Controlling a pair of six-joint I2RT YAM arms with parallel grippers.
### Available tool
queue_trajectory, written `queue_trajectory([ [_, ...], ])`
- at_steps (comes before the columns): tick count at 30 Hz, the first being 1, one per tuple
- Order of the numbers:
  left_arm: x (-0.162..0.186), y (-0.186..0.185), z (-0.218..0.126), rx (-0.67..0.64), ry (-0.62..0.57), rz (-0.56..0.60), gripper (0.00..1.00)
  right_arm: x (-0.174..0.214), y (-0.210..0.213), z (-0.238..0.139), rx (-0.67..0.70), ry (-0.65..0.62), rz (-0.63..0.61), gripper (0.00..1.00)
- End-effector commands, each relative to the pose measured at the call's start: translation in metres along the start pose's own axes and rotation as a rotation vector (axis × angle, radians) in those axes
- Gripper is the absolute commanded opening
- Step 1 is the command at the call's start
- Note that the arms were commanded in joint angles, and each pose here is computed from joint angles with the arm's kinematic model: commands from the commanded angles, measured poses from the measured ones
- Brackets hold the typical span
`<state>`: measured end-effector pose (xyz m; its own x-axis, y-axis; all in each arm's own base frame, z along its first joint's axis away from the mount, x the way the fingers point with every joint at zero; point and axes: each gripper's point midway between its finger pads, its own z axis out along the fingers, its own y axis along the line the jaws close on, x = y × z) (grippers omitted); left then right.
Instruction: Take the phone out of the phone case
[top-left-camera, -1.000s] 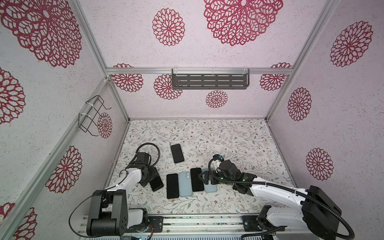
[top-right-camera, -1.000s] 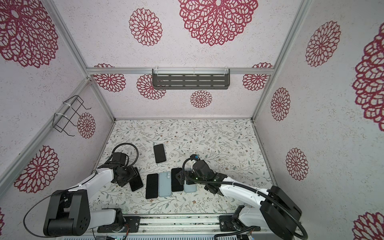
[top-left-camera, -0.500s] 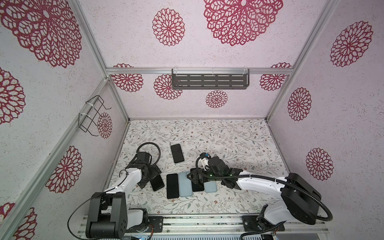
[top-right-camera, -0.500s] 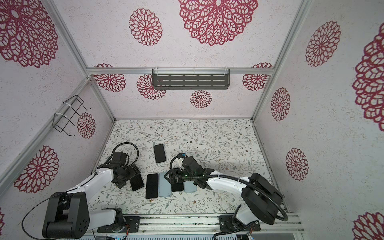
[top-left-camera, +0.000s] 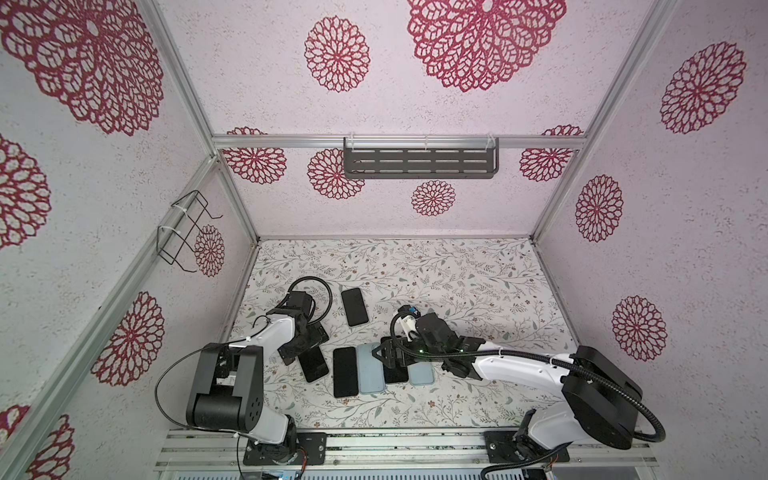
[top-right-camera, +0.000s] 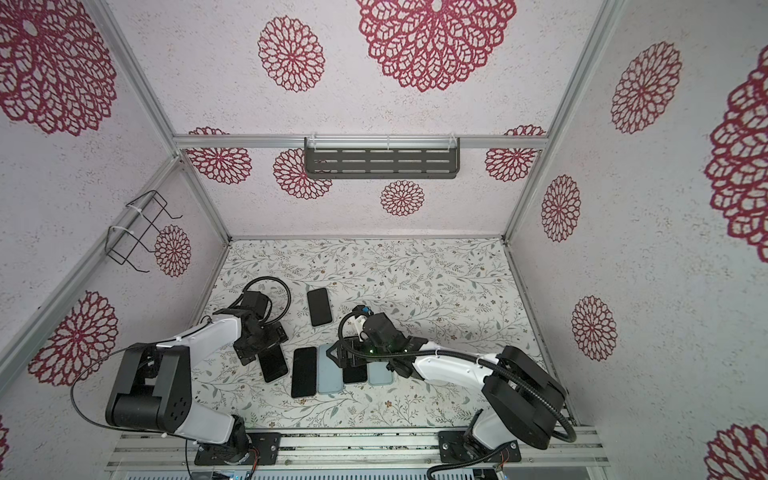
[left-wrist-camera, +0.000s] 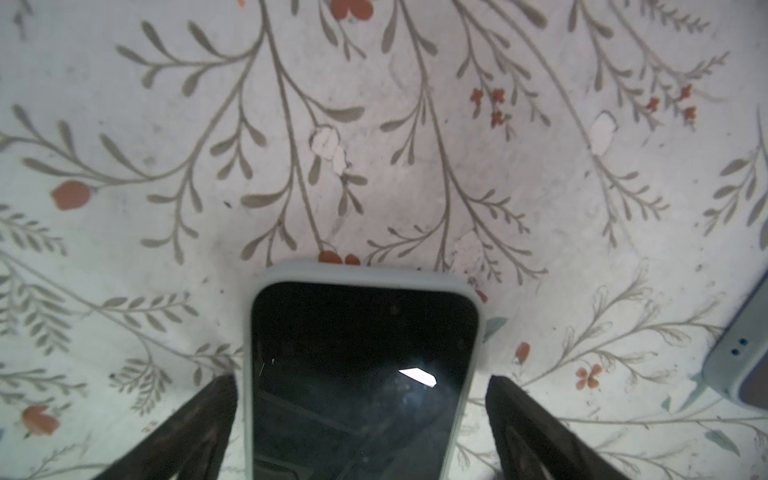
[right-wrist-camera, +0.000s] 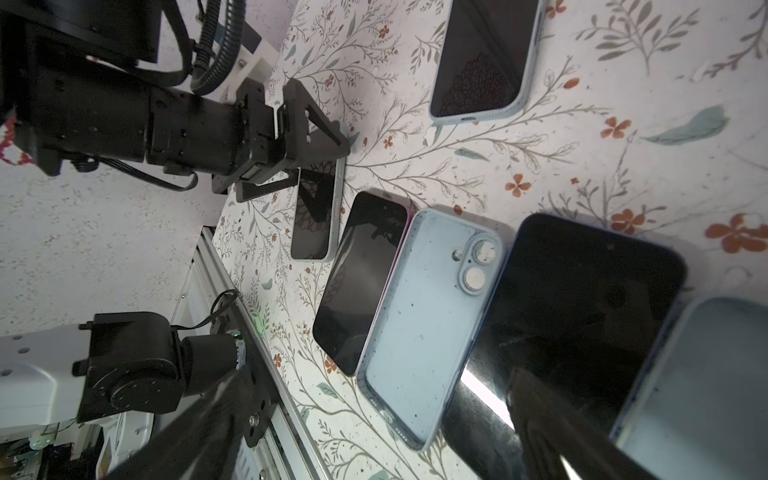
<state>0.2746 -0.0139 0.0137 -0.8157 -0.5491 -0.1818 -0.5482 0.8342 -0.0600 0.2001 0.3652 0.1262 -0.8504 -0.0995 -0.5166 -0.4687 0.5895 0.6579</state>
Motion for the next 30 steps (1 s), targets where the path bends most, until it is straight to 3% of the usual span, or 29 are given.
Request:
queue_trajectory([
  [1,0.001,-0.002,-0.002,-0.029,0.001,0.037,0.99,-0.006,0.013,-0.005,-0.038,-0.030,-0.031,0.99],
  [12,0.013,-0.001,0.007,-0.047,0.026,0.035,0.96,-0.007,0.011,-0.002,-0.032,-0.026,-0.029,0.99],
  [24,0.021,-0.004,0.004,0.029,0.028,0.011,0.63,-0.011,0.017,0.012,-0.054,-0.022,-0.012,0.99],
  [30,0.021,-0.003,-0.004,0.081,0.014,-0.011,0.57,-0.011,0.033,0.030,-0.089,0.009,-0.027,0.99],
])
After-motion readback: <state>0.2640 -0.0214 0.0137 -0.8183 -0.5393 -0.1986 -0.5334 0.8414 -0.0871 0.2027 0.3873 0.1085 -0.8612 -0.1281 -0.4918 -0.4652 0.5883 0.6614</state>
